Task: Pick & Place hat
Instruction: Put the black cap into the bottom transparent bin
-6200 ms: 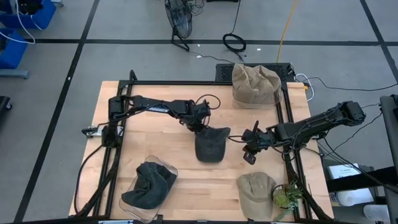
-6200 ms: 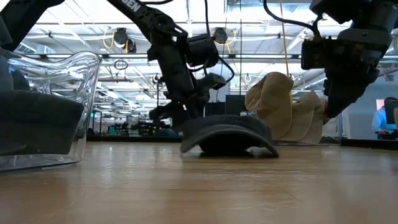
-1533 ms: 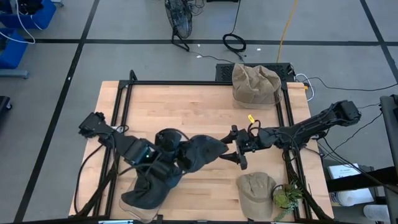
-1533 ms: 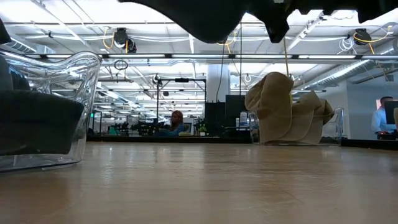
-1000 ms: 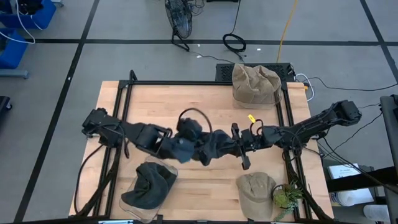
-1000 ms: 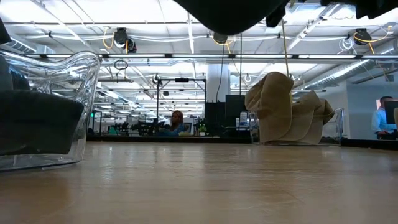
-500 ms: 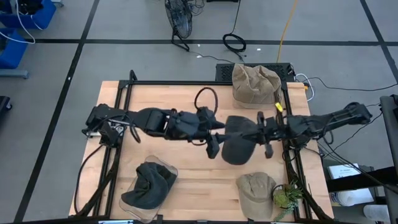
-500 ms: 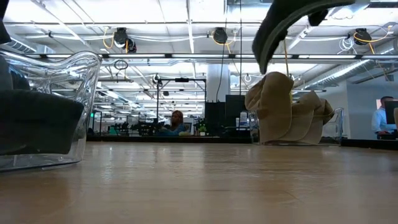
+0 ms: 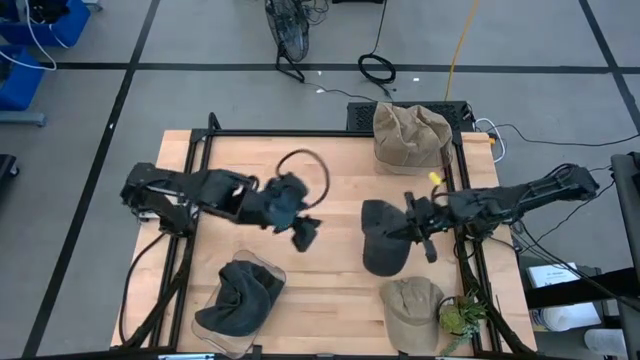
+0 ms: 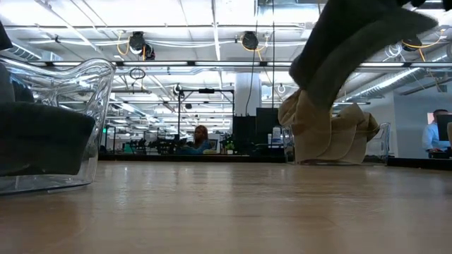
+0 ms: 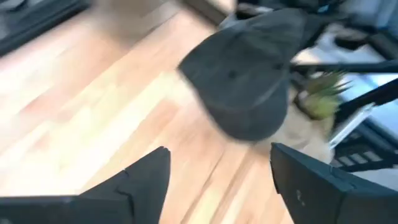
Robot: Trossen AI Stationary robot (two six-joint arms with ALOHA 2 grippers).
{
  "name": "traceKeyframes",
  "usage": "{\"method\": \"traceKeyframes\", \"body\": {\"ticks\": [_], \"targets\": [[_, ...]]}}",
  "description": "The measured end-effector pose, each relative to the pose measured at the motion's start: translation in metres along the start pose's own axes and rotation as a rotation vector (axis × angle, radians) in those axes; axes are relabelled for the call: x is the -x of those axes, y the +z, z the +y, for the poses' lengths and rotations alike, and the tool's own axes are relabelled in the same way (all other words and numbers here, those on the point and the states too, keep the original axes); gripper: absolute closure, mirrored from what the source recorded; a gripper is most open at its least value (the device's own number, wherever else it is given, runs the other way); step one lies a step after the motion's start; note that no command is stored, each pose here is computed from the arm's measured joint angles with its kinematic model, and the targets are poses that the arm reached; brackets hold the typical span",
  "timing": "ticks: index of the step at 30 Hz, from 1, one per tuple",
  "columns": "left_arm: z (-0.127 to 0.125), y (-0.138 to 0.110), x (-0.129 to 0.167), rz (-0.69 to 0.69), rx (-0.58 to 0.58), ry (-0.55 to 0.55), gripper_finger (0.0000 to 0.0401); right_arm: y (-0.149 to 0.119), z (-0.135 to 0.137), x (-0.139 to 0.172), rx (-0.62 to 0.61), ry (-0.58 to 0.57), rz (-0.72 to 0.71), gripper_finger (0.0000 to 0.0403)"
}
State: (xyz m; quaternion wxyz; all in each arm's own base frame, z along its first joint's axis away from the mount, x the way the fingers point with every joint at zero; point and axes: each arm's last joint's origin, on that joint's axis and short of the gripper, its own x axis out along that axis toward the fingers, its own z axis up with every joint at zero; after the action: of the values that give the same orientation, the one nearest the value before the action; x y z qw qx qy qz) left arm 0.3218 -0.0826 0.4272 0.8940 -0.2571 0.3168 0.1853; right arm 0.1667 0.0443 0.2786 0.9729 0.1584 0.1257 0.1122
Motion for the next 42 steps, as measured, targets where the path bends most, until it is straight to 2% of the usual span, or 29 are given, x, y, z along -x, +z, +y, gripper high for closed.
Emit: {"method": "traceKeyframes", "body": {"ticks": [4,9,15,20,24,30,37,42], "targets": [[0.003,-0.023,0.026,0.055,0.057,0.091,0.0168,-0.002,-0.009,-0.026,-0.091,0.130,0.074,0.0402],[-0.004,-0.045,0.046,0.078,0.095,0.098,0.0210,0.019,-0.012,-0.066,-0.125,0.294,0.189,0.0402],[-0.017,-0.066,0.061,0.053,0.095,0.081,0.0239,0.050,-0.002,-0.113,-0.062,0.603,0.348,0.0402],[-0.025,-0.071,0.064,0.001,0.108,0.053,0.0242,0.072,0.007,-0.124,0.008,0.817,0.347,0.0403],[-0.030,-0.065,0.061,-0.052,0.077,0.017,0.0229,0.085,0.012,-0.126,0.079,0.862,0.301,0.0403],[-0.044,-0.048,0.033,-0.108,-0.044,-0.056,0.0195,0.105,0.018,-0.131,0.144,0.882,0.240,0.0403],[-0.052,-0.030,0.006,-0.074,-0.149,-0.208,0.0146,0.108,0.021,-0.130,0.147,0.909,0.244,0.0403],[-0.050,-0.021,-0.010,-0.027,-0.146,-0.262,0.0128,0.107,0.027,-0.128,0.168,0.931,0.236,0.0403]]}}
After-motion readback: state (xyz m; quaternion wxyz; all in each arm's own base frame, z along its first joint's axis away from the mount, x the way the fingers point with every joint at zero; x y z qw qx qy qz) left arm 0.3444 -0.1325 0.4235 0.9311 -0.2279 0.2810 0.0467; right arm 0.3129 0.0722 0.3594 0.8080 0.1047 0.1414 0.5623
